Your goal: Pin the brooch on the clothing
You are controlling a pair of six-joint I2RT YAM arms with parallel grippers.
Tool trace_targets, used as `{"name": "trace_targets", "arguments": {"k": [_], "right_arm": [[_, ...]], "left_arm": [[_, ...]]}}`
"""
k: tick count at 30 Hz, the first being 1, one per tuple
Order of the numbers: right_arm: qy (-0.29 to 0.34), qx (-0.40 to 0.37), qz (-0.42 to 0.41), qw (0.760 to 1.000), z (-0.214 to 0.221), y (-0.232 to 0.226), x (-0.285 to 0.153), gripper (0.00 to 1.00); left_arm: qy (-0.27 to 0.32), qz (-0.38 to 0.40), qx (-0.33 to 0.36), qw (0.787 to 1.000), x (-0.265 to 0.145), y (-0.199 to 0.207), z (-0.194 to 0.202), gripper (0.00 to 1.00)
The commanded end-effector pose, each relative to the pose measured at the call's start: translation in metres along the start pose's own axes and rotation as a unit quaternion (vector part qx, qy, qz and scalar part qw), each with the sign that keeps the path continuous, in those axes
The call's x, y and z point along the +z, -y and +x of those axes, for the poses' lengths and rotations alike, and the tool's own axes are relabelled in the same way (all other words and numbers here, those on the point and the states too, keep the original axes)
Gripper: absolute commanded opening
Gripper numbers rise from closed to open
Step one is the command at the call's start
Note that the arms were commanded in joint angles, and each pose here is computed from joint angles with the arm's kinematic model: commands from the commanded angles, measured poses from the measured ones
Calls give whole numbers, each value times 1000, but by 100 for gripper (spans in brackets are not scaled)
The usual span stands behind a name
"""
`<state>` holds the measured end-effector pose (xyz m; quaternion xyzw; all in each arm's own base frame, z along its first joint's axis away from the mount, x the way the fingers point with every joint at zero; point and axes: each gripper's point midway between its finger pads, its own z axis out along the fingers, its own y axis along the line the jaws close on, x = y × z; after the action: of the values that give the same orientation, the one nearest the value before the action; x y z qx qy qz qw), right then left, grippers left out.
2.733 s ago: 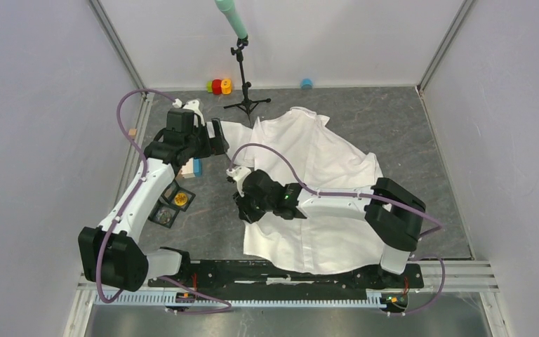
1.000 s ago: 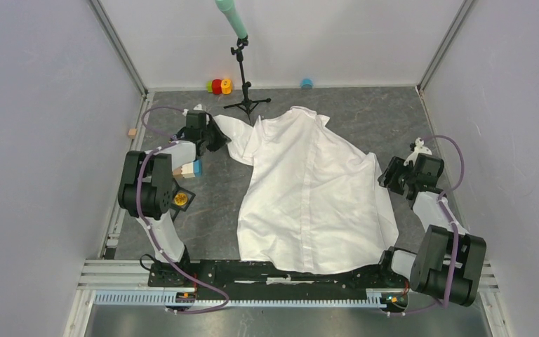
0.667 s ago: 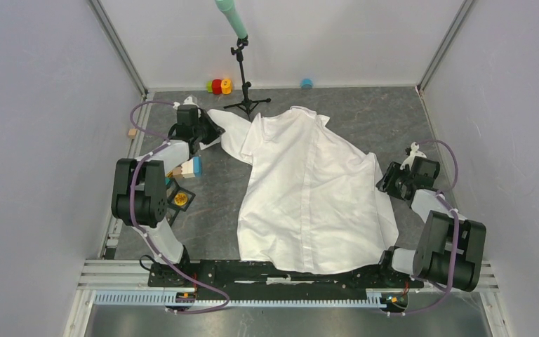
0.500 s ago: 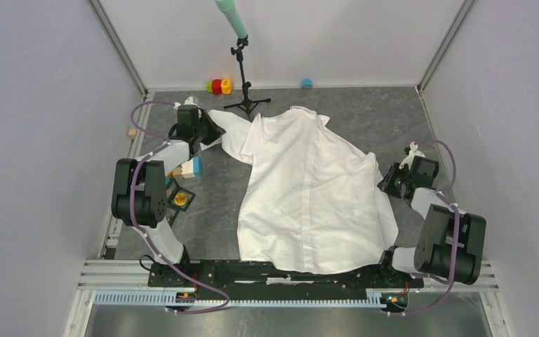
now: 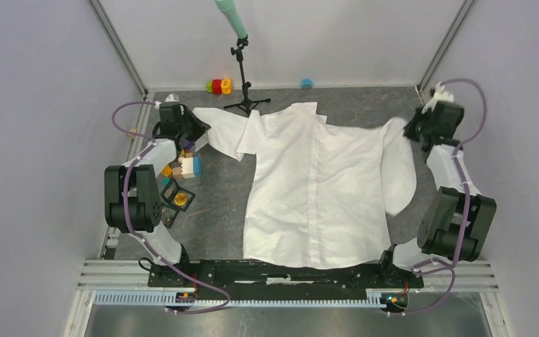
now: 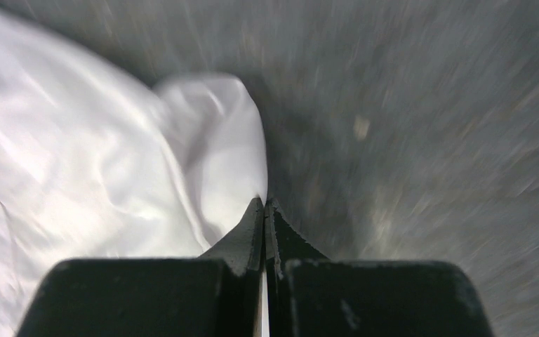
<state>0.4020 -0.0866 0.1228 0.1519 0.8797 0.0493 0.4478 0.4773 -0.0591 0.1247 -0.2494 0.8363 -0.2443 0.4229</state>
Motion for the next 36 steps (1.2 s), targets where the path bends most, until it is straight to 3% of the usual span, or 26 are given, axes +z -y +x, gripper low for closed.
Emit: {"name": "trace_targets", "arguments": {"k": [1, 4, 8, 12, 16, 18, 22, 26, 29, 36], "right_arm": [[195, -61, 23, 979, -161, -13, -51, 0], [255, -79, 53, 962, -186, -8, -78, 0], [266, -79, 139, 951, -149, 27, -91, 0], [223, -65, 234, 944, -90, 68, -88, 0], [169, -54, 279, 944, -40, 90, -80, 2], [133, -44, 306, 942, -19, 102, -75, 12], [56, -36, 340, 938, 16, 116, -67, 21], [59, -33, 319, 945, 18, 109, -64, 57], [84, -40, 266, 959, 2, 92, -56, 74], [93, -37, 180, 979, -33, 63, -26, 89]], "left_arm": [[45, 9, -20, 999, -26, 5, -46, 2], [57, -2, -32, 998, -32, -10, -56, 2], [67, -7, -38, 997, -38, -16, -65, 2], [71, -4, -38, 997, -41, -15, -70, 2], [77, -4, -36, 996, -44, -13, -74, 2], [81, -7, -33, 996, -45, -14, -78, 2], [86, -19, -27, 996, -50, -16, -86, 2], [103, -21, -26, 994, -59, -16, -98, 2], [106, -23, -21, 994, -65, -14, -105, 2], [108, -26, -10, 994, -80, -15, -118, 2]]}}
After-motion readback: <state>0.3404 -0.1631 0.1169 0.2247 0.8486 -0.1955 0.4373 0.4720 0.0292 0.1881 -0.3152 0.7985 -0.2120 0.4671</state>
